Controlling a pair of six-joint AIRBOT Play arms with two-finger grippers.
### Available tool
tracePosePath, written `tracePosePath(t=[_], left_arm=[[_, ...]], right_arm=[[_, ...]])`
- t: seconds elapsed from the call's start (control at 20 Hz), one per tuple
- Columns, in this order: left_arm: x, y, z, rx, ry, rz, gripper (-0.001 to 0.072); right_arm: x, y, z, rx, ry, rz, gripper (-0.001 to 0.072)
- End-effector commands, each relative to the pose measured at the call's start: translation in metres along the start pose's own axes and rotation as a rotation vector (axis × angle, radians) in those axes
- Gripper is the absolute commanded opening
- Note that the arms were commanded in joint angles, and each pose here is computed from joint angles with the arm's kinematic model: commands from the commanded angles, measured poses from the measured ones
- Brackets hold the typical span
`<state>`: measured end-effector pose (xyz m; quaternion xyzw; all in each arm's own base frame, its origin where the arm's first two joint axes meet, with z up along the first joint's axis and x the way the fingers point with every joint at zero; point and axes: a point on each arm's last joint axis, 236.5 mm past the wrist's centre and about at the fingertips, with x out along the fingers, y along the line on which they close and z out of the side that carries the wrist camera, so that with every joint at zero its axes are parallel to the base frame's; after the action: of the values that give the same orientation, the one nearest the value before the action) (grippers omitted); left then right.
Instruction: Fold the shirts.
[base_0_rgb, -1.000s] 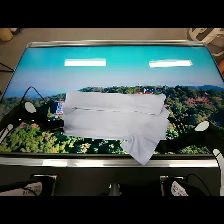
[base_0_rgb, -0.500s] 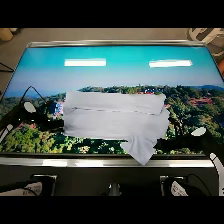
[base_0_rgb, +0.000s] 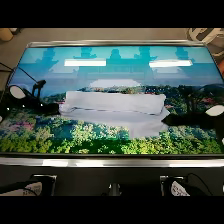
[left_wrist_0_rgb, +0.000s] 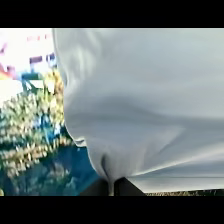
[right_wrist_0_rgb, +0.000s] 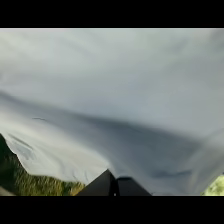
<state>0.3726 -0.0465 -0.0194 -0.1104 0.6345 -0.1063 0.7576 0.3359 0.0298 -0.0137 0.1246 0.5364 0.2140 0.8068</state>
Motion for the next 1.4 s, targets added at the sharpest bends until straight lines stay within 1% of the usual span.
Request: tracePosePath(t=[0.0,0.1,0.15,0.25,0.3,0.4,0.5,0.55,0.6,0.65,0.7,0.75,0.8,0.85,0.9,1.05,1.35], left_arm=[[-0.021,-0.005,0.066,-0.007,-0.112,-0.002,0.0021],[-0.01,-0.01,0.099,-0.034,-0.124,-0.045,0.0022],[0.001,-0.017,0.111,-0.048,-0.112,-0.091,0.0022],[0.024,-0.026,0.121,-0.073,-0.062,-0.17,0.0023],[0.035,-0.026,0.122,-0.082,-0.031,-0.187,0.0023],[0.05,-0.022,0.121,-0.121,0.008,-0.191,0.0023],[0.066,-0.015,0.117,-0.135,0.033,-0.181,0.0023],[0.073,-0.011,0.114,-0.142,0.054,-0.174,0.0024],[0.077,-0.006,0.109,-0.141,0.074,-0.159,0.0091],[0.077,0.002,0.108,-0.135,0.075,-0.13,0.0354],[0.073,0.01,0.108,-0.13,0.07,-0.105,0.0628],[0.064,0.02,0.109,-0.124,0.068,-0.075,0.0681],[0.052,0.03,0.11,-0.127,0.065,-0.042,0.0678],[0.039,0.038,0.111,-0.139,0.06,-0.007,0.0631],[0.025,0.042,0.115,-0.134,0.037,0.019,0.0604],[-0.009,0.027,0.126,-0.098,-0.05,0.025,0.0604],[-0.058,-0.033,0.128,0.026,-0.15,0.008,0.0604]], right_arm=[[-0.015,-0.025,0.079,-0.042,-0.131,-0.064,0.0022],[0.003,-0.043,0.1,-0.023,-0.133,-0.059,0.0022],[0.014,-0.049,0.11,-0.019,-0.137,-0.057,0.0022],[0.037,-0.055,0.129,-0.031,-0.151,-0.067,0.0023],[0.048,-0.057,0.138,-0.042,-0.16,-0.075,0.0023],[0.069,-0.066,0.148,-0.023,-0.171,-0.092,0.0024],[0.088,-0.074,0.138,0.016,-0.138,-0.088,0.0025],[0.093,-0.075,0.132,0.018,-0.113,-0.079,0.0038],[0.094,-0.077,0.128,0.0,-0.098,-0.079,0.0168],[0.091,-0.078,0.126,-0.026,-0.091,-0.077,0.042],[0.083,-0.08,0.123,-0.055,-0.083,-0.073,0.0692],[0.073,-0.087,0.118,-0.076,-0.066,-0.085,0.0711],[0.063,-0.101,0.107,-0.09,-0.033,-0.115,0.0712],[0.056,-0.114,0.095,-0.081,0.006,-0.134,0.0713],[0.053,-0.121,0.081,-0.058,0.051,-0.128,0.0714],[0.066,-0.111,0.055,-0.024,0.145,-0.037,0.0716],[0.117,-0.06,0.054,0.001,0.172,0.119,0.0706]])
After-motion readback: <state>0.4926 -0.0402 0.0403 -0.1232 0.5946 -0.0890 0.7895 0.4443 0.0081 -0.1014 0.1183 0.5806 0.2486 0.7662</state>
